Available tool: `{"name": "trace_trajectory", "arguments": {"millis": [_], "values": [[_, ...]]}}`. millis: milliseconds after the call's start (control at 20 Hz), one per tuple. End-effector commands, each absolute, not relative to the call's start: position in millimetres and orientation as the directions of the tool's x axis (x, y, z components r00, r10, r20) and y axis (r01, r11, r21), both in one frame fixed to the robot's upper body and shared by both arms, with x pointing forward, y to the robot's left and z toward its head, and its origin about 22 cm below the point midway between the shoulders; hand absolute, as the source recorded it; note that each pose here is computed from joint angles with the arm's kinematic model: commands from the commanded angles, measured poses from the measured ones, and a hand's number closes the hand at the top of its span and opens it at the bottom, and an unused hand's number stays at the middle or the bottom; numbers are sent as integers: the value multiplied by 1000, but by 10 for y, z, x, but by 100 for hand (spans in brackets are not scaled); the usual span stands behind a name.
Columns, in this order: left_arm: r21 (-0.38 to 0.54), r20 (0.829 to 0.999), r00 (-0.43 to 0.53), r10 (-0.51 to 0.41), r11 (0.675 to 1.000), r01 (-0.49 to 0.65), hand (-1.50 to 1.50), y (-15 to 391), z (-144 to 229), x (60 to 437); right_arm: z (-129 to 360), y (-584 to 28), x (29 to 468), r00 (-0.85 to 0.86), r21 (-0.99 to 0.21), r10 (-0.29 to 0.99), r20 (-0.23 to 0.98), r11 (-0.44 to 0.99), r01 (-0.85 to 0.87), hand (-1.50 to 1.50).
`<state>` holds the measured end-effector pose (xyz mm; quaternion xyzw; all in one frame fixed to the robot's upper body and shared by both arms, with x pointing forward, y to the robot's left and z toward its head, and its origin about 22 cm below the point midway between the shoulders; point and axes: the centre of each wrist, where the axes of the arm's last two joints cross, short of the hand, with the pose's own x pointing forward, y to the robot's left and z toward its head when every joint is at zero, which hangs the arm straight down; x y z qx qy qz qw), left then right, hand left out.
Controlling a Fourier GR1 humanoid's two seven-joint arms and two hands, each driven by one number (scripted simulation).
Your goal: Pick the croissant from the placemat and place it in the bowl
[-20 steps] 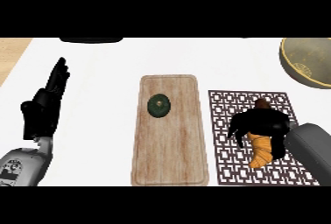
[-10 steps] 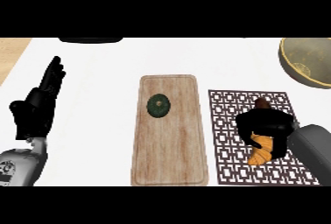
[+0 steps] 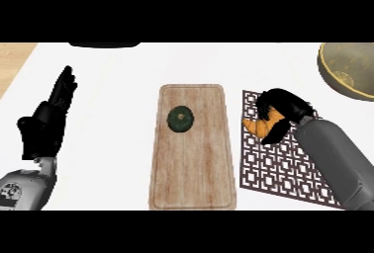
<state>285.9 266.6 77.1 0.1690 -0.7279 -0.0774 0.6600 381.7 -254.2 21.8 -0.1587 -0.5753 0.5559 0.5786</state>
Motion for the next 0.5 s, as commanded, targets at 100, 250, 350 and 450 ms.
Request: {"name": "trace_trajectory", "arguments": {"millis": [100,250,350,450], "values": [[343,934,-56,-353,930,-134,0,2645,723,2861,702,-1718,4143,36,-720,727,685,684,-114,150],[333,938,-55,-343,933,-135,0,2609,709,2875,1063,-1369,4214,79,-691,687,723,715,106,150],[343,932,-77,-355,929,-137,0,2556,768,2878,1306,-1181,4247,104,-674,671,734,702,230,150],[340,933,-72,-353,929,-150,0,2597,782,2853,1393,-1045,4250,153,-680,672,724,659,321,150]]}}
